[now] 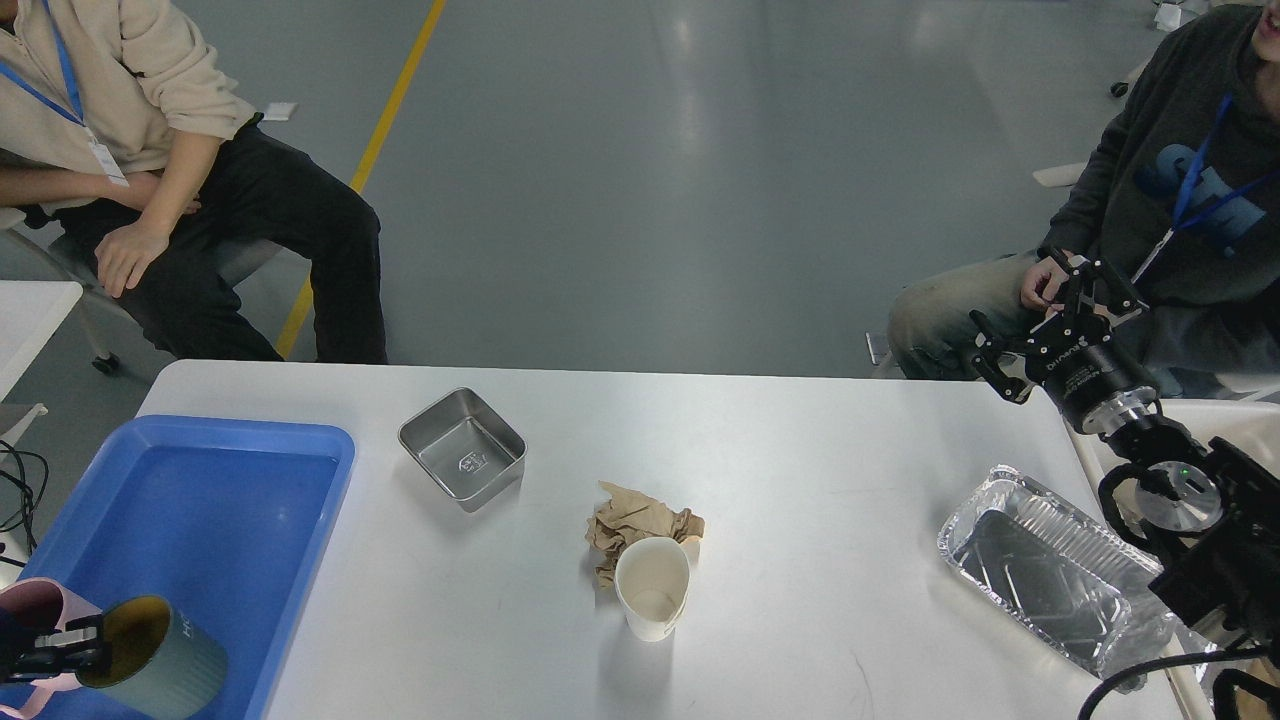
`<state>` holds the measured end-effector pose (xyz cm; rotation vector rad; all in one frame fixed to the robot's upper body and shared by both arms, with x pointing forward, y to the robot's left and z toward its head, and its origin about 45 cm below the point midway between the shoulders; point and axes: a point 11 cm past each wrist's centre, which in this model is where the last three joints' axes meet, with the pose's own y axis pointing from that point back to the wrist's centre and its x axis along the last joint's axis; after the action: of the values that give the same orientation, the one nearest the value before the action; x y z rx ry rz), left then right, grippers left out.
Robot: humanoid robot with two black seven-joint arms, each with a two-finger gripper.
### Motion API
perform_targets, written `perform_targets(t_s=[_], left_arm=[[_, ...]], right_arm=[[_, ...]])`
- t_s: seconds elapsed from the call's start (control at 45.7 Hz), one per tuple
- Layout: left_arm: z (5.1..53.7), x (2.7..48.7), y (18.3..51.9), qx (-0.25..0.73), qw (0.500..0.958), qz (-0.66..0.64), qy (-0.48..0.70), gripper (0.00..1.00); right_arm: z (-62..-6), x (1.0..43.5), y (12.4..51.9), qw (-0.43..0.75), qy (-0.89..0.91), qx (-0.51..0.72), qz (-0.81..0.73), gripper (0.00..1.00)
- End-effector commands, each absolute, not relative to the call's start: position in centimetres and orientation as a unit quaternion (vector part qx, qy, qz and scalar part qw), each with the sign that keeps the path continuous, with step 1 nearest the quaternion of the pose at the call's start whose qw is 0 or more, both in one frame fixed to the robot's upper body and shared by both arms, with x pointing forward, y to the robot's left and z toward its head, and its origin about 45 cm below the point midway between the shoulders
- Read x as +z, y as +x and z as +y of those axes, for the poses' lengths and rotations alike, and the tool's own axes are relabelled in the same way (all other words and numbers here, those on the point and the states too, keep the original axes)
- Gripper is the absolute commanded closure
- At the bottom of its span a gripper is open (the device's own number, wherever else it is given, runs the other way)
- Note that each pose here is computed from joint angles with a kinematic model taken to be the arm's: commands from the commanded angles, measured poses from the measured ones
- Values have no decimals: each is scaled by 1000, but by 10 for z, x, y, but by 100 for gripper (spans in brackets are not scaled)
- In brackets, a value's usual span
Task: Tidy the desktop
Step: 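Lift the green mug with the left gripper and tip it over the blue tray, then set the green mug down in the blue tray and release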
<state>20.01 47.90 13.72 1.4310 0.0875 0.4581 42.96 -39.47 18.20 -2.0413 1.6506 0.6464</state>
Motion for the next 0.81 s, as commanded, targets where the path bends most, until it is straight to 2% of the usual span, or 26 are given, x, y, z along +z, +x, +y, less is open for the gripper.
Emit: perform_targets(t_s=[0.0,0.197,0.372,0.459,0.481,0.547,0.569,0.656,0.744,0.787], left_arm=[[481,131,194,219,726,39,651,100],[477,125,190,216,728,42,649,98],[476,125,191,217,729,41,648,86],[475,127,193,217,733,39,643,76],[474,126,192,216,735,39,641,71],[472,128,193,216,743,36,633,48],[472,128,193,216,744,36,631,45],[473,131,193,214,749,35,626,36],[473,138,194,215,756,32,617,20],[476,145,193,211,759,34,615,16]], right_arm=[[-395,182,429,217,-736,233,597,0],[-395,181,429,217,-737,234,596,0],[-395,180,428,216,-736,235,597,0],[-395,181,429,216,-736,234,597,0],[-395,181,429,216,-736,234,597,0],[-396,180,428,216,-736,234,597,0],[-395,181,429,216,-736,234,597,0],[-396,180,428,216,-736,234,597,0],[-396,180,428,216,-736,234,597,0],[-396,180,428,216,-736,234,597,0]])
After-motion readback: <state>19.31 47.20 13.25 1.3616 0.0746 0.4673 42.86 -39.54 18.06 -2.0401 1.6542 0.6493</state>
